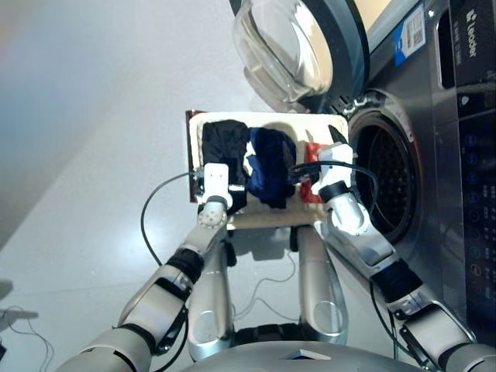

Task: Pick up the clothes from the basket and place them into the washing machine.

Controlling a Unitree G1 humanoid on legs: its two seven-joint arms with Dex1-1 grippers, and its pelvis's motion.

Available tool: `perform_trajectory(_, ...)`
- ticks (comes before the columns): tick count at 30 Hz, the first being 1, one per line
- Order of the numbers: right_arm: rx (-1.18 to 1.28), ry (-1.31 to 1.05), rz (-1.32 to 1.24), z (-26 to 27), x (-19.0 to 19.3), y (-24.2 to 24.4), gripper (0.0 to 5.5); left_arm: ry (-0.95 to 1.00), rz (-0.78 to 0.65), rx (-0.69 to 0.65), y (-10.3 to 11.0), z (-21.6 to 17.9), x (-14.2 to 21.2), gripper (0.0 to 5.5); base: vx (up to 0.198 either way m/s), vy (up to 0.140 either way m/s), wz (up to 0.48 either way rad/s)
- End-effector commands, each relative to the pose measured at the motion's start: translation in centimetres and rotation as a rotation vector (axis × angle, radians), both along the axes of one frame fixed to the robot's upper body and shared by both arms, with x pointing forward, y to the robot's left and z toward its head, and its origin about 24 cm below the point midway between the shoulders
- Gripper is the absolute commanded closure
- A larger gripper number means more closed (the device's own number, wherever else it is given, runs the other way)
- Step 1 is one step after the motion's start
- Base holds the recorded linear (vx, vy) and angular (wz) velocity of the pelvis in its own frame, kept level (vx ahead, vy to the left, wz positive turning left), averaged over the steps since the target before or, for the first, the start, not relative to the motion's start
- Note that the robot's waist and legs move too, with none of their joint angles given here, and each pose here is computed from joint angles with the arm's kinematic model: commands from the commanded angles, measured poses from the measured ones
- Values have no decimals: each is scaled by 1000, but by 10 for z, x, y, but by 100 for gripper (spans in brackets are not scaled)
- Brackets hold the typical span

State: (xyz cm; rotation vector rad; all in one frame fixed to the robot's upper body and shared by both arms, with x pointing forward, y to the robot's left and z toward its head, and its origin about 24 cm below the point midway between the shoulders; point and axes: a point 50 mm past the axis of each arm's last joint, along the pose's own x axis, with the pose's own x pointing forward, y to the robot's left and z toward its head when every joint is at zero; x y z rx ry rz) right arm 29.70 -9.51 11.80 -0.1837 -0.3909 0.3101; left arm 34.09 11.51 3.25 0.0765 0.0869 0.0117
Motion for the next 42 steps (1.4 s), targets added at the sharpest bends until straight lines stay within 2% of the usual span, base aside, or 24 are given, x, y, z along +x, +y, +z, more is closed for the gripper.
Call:
perform_trajectory(1, 112, -221, 104, 44, -17, 21, 0, -76, 47, -12, 1, 19, 12, 0, 0, 0, 0)
perform_trajectory(15, 164, -308, 183, 66, -27, 31, 0, -87, 196, -44, 23, 46, 38, 0, 0, 0, 0)
perform_trajectory(22, 204, -361, 276, 82, -39, 37, 0, -44, 302, -21, 54, 52, 47, 0, 0, 0, 0)
perform_trajectory(26, 224, -384, 301, 87, -44, 34, 0, -54, 299, 8, 63, 59, 50, 0, 0, 0, 0)
perform_trajectory(33, 217, -400, 345, 91, -50, 35, 0, -62, 300, 19, 69, 67, 54, 0, 0, 0, 0)
perform_trajectory(42, 226, -399, 377, 93, -52, 35, 0, -83, 261, 9, 64, 74, 57, 0, 0, 0, 0)
